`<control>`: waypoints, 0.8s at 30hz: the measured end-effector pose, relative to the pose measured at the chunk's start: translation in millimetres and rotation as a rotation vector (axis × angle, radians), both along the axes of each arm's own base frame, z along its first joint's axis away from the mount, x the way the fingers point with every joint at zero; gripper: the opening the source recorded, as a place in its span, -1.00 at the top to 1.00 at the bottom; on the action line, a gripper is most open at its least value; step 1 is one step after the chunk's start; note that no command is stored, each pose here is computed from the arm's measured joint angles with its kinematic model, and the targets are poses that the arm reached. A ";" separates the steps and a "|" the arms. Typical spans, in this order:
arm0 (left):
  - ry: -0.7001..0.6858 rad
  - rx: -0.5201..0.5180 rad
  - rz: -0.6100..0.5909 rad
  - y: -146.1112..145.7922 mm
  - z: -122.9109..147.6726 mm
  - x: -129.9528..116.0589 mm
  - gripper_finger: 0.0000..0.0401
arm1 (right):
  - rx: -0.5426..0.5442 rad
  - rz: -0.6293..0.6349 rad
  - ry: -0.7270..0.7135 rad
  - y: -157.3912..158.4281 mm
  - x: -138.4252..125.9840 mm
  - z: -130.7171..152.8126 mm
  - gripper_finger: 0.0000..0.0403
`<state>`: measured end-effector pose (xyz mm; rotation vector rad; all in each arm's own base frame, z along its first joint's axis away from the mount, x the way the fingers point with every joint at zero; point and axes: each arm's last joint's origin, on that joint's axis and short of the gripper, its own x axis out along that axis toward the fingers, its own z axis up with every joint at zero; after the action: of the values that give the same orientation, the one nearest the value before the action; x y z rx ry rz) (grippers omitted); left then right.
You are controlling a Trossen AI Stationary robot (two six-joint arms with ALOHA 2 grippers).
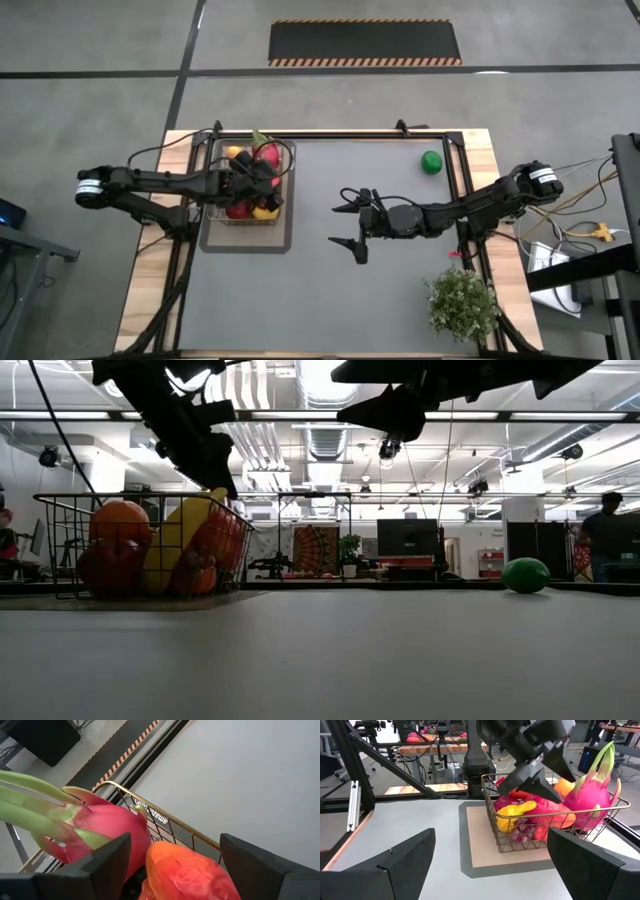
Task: Build produce basket
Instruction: Put the green lime into the gold wire basket
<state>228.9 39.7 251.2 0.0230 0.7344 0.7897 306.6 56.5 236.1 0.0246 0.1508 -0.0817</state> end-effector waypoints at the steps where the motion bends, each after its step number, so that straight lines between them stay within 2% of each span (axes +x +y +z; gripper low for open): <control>1: -0.003 0.002 -0.004 -0.4 1.3 -0.9 -0.42 | -0.001 0.001 0.002 0.0 -0.2 -0.5 -0.82; 9: -0.102 0.016 -0.053 -10.9 22.9 -16.7 -0.42 | 0.032 -0.006 0.034 -0.2 -1.4 -5.1 -0.82; 17: -0.202 0.025 -0.172 -33.2 38.5 -34.2 -0.42 | 0.086 -0.030 0.098 -0.7 -2.9 -11.9 -0.81; 24: -0.244 0.075 -0.281 -44.9 42.8 -38.9 -0.42 | 0.153 -0.182 0.109 -12.3 0.4 -6.5 -0.81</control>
<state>190.0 -5.3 293.9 0.0942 0.4568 0.5391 307.1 44.3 229.6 0.1873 0.2640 -0.2530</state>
